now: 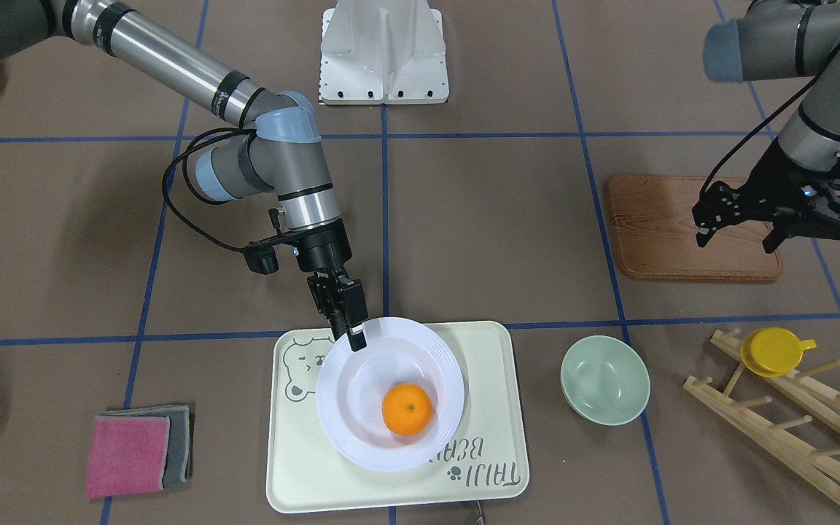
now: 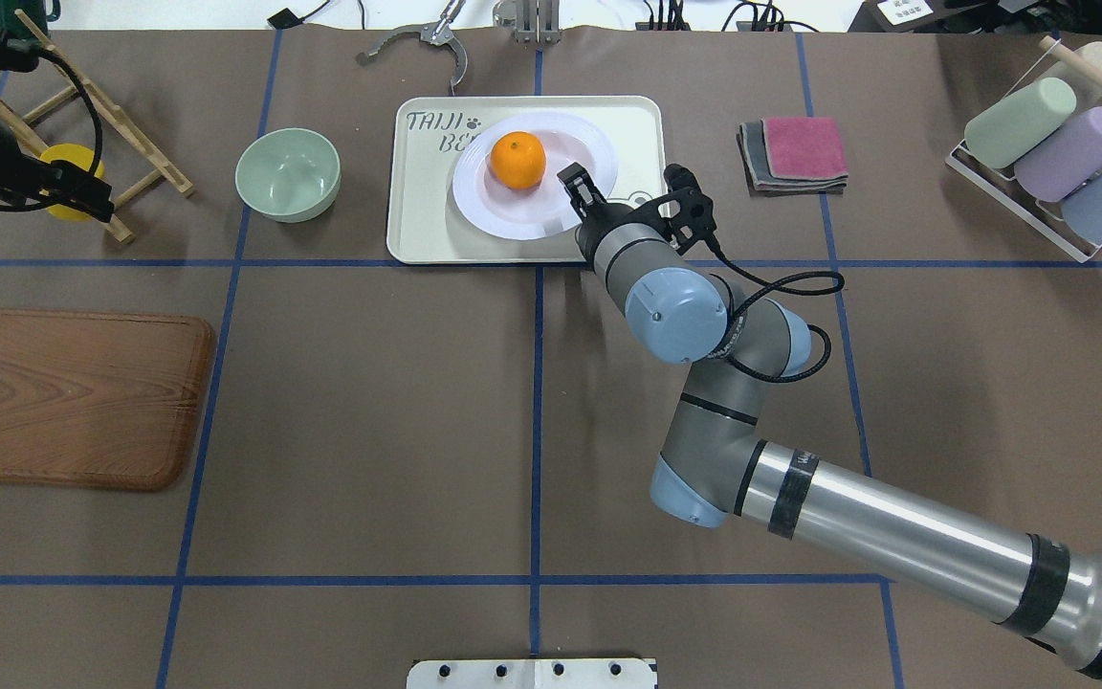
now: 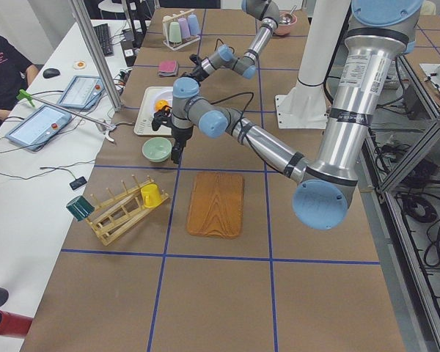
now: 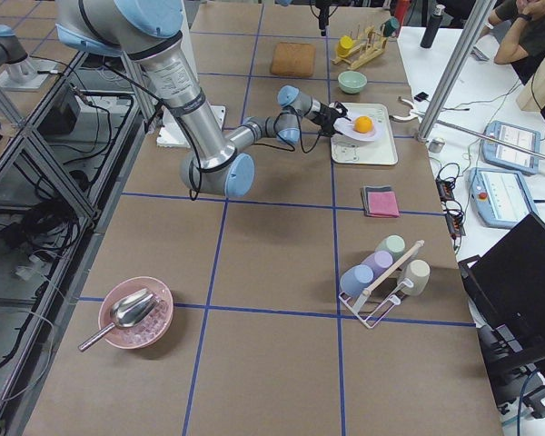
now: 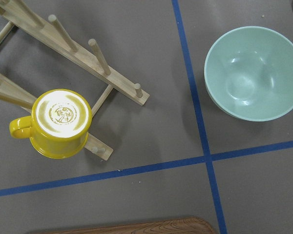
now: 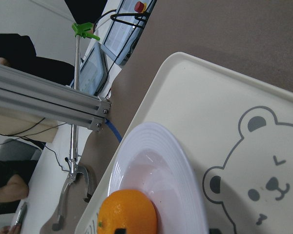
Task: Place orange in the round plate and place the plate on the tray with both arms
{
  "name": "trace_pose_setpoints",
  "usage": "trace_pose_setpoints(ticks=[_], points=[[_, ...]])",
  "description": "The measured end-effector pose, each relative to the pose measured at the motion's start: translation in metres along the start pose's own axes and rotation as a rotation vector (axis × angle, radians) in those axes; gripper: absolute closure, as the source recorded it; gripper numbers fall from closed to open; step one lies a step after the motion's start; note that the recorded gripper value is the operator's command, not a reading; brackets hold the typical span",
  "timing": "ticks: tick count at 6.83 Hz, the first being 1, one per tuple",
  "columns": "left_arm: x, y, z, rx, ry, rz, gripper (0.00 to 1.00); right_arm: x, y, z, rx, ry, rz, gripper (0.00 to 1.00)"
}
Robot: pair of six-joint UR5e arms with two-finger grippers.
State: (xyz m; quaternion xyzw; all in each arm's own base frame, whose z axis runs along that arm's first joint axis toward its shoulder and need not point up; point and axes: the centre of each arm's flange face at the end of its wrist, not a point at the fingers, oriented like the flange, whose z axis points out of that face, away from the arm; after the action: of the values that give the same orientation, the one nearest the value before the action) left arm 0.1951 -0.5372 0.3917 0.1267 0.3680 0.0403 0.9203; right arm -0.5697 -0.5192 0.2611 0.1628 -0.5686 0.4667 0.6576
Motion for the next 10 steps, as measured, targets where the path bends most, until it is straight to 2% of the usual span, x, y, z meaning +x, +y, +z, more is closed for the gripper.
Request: trace_pose_setpoints(ticks=[1,3,4,5,6,7,8,10], points=[[-0.003,-0.001,0.000,0.001,-0.003,0.004,0.03,-0.010,-0.007,-0.015,-0.069,0.099,-0.170,0.00],[-0.012,-0.003,0.003,-0.005,-0.012,0.014,0.03,-0.018,-0.042,-0.065,-0.263,0.286,-0.567,0.00],[-0.024,-0.003,0.009,-0.018,-0.021,0.036,0.03,-0.022,-0.082,-0.084,-0.367,0.367,-0.745,0.00],[-0.048,0.001,0.015,-0.037,-0.038,0.062,0.03,-0.034,-0.142,-0.098,-0.434,0.427,-0.860,0.00],[-0.083,0.010,0.015,-0.056,-0.049,0.085,0.03,-0.043,-0.208,-0.110,-0.451,0.468,-0.915,0.00],[-0.126,0.021,0.011,-0.078,-0.047,0.113,0.03,-0.039,-0.281,-0.123,-0.453,0.506,-0.932,0.00],[-0.168,0.031,0.009,-0.095,-0.049,0.135,0.03,-0.021,-0.352,-0.138,-0.475,0.533,-0.938,0.00],[-0.240,0.043,0.008,-0.120,-0.070,0.137,0.03,0.030,-0.479,-0.175,-0.578,0.602,-1.009,0.00]])
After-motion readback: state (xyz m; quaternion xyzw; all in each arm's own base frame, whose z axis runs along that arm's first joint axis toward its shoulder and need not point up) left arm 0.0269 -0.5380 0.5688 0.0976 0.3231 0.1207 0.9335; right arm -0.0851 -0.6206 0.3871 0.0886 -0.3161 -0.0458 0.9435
